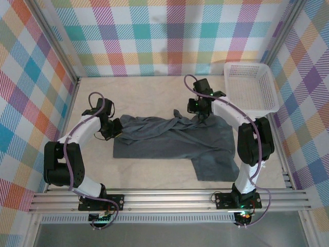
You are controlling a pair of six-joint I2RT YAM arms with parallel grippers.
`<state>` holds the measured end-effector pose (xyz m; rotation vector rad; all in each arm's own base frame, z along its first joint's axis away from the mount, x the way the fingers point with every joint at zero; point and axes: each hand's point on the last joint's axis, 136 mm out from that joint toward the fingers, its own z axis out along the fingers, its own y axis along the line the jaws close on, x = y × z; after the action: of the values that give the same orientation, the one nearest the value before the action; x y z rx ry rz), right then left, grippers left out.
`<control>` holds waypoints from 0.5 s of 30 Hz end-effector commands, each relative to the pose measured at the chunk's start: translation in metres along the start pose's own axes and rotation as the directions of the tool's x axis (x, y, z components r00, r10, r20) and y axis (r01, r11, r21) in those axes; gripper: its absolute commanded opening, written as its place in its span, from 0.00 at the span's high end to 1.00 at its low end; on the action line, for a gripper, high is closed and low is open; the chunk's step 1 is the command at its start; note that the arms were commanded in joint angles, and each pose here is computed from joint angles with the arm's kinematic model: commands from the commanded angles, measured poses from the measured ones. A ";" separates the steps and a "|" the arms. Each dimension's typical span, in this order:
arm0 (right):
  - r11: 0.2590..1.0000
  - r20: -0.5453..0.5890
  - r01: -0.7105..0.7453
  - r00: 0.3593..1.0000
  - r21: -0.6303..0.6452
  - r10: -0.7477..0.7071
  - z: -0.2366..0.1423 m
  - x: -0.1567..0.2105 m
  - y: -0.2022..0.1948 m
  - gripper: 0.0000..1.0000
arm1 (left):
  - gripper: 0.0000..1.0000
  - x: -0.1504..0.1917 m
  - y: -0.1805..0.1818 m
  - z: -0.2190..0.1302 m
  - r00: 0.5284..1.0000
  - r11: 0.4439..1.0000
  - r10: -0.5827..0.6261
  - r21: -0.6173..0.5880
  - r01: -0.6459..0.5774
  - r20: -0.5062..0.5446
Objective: Fold the inside-out t-shirt
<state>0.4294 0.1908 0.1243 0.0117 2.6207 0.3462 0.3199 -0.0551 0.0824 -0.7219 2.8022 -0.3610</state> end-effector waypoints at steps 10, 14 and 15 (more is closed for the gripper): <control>0.938 -0.100 0.215 0.976 0.271 -0.195 0.017 -0.008 -0.045 0.27 | 1.00 0.000 0.000 -0.001 1.000 1.000 0.029 -0.006 -0.029 0.013; 0.957 -0.214 0.193 0.966 0.217 -0.146 0.032 0.011 -0.038 0.36 | 1.00 0.000 -0.001 0.002 1.000 1.000 0.031 -0.006 -0.031 0.007; 0.955 -0.220 0.178 0.967 0.237 -0.126 0.033 0.013 -0.041 0.44 | 1.00 0.000 -0.001 0.001 1.000 1.000 0.029 -0.004 -0.029 0.008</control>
<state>0.4509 0.1651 0.0882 -0.1248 2.7351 -0.0176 0.3206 -0.0555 0.0826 -0.7045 2.8025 -0.3609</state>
